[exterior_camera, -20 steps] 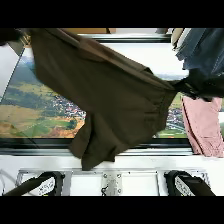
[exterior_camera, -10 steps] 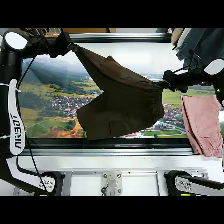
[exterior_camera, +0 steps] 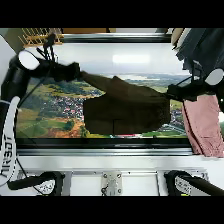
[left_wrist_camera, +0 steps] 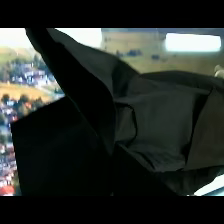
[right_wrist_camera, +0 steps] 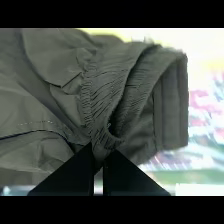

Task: Fold the clothes and pants, and hang the long-sleeved shirts on hangers.

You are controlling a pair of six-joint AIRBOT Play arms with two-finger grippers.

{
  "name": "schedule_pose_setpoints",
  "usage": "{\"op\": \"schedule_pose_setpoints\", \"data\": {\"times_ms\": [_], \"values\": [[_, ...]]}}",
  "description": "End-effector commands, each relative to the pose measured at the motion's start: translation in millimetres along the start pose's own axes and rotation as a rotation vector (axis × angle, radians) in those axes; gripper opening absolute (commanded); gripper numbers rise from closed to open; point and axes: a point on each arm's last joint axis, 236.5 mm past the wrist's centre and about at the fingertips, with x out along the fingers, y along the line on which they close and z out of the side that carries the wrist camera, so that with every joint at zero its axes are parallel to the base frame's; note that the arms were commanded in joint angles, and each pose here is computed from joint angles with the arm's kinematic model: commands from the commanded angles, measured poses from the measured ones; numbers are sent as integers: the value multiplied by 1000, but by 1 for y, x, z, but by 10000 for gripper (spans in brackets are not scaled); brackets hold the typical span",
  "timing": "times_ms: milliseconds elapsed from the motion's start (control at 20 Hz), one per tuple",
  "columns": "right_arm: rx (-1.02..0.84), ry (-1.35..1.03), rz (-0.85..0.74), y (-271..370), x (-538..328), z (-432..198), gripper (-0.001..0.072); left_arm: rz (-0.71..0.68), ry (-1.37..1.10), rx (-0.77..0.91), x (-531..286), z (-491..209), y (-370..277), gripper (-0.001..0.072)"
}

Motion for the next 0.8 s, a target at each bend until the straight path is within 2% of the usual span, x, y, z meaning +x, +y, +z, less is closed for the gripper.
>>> {"op": "schedule_pose_setpoints", "data": {"times_ms": [0,200,300,750], "values": [[-14,94,-96,-31,15,-53,20,50,129,-11,30,-98,19,3],[7,210,-119,-46,38,-102,21,87,293,-30,64,-193,40,2],[20,258,-125,-51,47,-121,21,109,336,-45,76,-216,51,3],[29,284,-145,-63,66,-141,28,138,339,-119,71,-209,75,3]]}}
